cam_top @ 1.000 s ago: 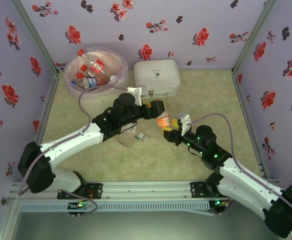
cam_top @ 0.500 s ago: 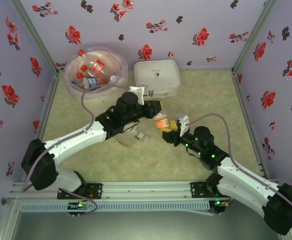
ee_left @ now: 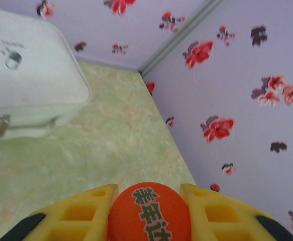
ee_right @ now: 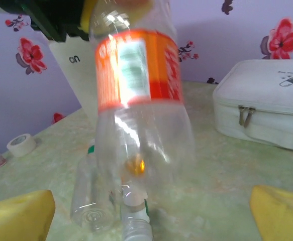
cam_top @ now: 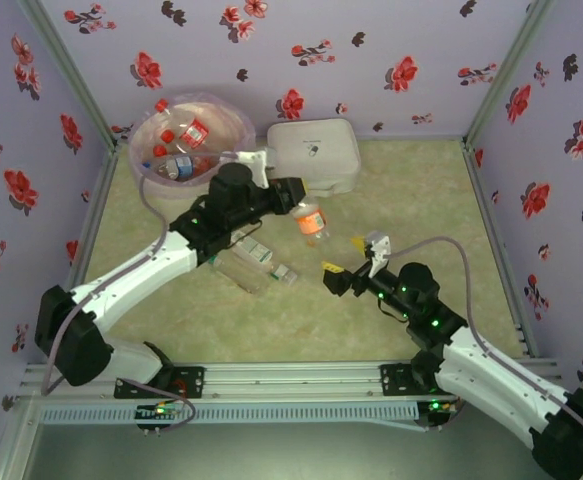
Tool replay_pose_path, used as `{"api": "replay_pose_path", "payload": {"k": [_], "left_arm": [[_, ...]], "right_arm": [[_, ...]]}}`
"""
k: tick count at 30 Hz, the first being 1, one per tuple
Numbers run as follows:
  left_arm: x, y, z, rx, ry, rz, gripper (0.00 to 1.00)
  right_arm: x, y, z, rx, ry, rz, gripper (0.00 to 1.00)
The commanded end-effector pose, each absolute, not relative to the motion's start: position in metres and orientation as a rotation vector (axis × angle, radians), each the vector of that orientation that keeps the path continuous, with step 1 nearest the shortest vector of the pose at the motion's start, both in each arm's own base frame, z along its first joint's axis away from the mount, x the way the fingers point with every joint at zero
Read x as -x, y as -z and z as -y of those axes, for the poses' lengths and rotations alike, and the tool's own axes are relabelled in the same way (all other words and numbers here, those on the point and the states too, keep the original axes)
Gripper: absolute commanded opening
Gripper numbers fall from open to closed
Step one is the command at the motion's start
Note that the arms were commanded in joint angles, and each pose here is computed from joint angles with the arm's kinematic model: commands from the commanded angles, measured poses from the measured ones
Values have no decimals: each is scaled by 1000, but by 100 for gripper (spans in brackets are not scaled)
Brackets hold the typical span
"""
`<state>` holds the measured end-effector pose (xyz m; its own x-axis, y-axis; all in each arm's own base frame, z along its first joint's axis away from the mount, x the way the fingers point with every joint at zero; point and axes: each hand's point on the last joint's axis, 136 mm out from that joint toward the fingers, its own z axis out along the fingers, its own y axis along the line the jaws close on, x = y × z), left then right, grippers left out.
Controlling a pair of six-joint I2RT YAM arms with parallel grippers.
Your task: Put the plastic bottles in the bin
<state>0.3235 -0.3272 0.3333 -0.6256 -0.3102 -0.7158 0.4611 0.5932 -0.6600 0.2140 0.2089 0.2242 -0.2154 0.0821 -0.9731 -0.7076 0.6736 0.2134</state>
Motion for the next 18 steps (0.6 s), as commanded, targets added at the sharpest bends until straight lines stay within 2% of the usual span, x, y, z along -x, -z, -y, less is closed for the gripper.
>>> {"api": "replay_pose_path", "payload": {"k": [1,5,11,15,18], "left_arm": [[-318,-403,311,-179,1165,-1796,0],[-321,-455,283,-198,1110,-1706,0],[-333,-524,209,-108,988,-1555,0],[-358,-541,145,30,846,-1522,0],[-388,-532,108,146,774,-1564,0]], "right_arm": [[-212,-221,-199,509,-731,-1644,100],[-209,-216,-187,481,-689,-1664,100],[-211,-203,-176,455,-631,-1699,100],[-207,-207,-186,485,-692,-1681,99],[-205,-207,-191,503,-721,-1685,99]]}}
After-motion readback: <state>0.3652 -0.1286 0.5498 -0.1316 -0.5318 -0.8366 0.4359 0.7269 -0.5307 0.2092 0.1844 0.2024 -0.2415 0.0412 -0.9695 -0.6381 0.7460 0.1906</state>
